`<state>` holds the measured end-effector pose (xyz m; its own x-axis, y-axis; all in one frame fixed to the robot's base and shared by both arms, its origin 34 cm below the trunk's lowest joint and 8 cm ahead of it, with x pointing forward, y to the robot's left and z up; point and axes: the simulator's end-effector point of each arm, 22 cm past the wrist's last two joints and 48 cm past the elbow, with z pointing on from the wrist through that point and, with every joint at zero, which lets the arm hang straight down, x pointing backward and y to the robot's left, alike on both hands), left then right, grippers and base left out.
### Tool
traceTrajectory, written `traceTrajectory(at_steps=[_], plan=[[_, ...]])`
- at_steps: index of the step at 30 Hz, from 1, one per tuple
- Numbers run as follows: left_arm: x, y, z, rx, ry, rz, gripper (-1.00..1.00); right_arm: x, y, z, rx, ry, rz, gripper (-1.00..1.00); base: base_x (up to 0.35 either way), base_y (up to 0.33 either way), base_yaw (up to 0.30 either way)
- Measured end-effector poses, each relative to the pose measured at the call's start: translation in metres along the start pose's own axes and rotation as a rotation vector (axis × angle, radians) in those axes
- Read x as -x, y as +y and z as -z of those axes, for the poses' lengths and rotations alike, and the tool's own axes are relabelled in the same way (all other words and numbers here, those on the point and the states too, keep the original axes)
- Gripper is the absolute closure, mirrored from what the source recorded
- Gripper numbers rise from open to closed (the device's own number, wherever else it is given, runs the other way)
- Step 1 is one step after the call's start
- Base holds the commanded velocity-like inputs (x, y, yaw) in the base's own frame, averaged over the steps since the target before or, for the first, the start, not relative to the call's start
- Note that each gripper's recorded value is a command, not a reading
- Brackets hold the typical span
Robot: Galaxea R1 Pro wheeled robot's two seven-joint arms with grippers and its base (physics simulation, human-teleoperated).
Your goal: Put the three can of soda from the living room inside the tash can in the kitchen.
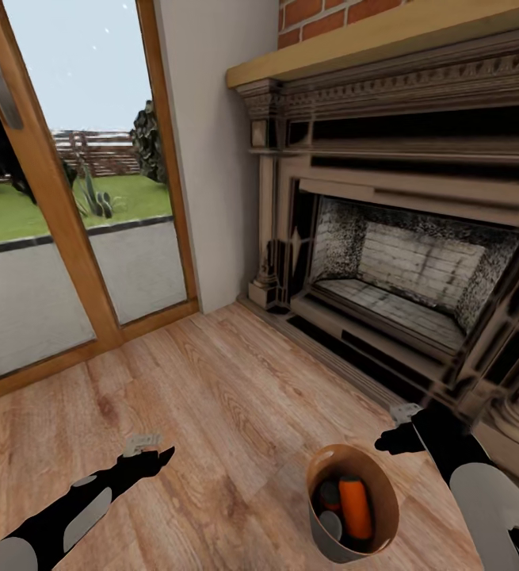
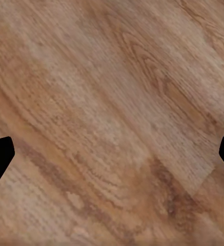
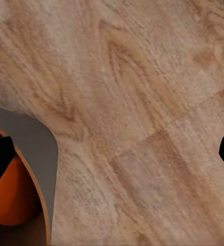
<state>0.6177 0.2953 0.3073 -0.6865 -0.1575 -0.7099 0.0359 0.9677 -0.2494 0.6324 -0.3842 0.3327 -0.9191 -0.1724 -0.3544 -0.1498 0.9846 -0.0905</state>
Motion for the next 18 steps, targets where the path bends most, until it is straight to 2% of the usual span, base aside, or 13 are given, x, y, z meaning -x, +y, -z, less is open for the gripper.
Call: traceTrajectory(at_steps=[18], plan=[[0.035, -0.010, 0.018, -0.010, -0.061, -0.014, -1.00, 0.024, -0.005, 0.035, -0.012, -0.071, -0.002, -1.00, -0.002, 0.000, 0.000]])
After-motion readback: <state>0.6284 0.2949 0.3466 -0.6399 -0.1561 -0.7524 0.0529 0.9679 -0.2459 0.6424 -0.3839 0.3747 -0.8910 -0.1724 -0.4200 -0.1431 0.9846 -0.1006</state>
